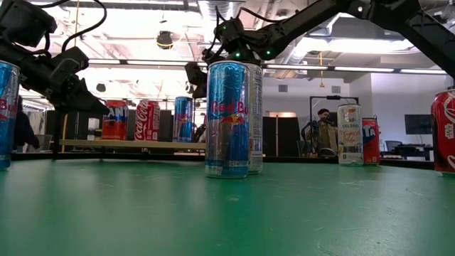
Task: Place canned beverage on shelf
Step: Put the top blue soda can on the shelf
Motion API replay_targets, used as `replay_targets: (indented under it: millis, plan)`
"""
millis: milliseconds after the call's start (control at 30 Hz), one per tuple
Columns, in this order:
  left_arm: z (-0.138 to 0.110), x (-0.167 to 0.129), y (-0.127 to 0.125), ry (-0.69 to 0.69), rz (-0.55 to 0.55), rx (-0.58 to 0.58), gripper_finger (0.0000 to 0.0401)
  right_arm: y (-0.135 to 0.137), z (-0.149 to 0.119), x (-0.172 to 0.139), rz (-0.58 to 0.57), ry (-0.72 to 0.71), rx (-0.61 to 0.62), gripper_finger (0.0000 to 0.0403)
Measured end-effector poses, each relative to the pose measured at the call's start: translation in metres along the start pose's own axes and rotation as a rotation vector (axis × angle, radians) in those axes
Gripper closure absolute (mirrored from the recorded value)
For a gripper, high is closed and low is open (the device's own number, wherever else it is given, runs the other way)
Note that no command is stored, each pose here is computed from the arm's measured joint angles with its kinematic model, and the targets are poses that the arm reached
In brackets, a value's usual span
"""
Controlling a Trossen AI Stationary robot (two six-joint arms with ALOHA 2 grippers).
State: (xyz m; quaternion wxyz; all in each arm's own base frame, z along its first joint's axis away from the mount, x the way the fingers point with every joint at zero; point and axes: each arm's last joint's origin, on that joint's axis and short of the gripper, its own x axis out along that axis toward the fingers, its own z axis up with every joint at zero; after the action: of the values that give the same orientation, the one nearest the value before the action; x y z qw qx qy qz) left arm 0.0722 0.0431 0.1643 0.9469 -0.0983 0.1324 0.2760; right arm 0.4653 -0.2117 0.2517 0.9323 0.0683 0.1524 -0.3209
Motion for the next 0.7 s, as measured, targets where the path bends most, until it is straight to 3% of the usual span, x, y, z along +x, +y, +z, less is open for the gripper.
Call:
replay_targets:
  millis: [433,700]
  plan:
    - [0.0000,0.0000,0.0000,0.000,0.000,0.000,0.0401,-0.0011,-0.0026,0.0005,-0.009,0.023,-0.010,0.0384]
    - [0.0000,0.0000,0.0000,0.000,0.000,0.000,0.0401,-0.0060,0.0002,0.0020,0.057,0.008,-0.010,0.0384]
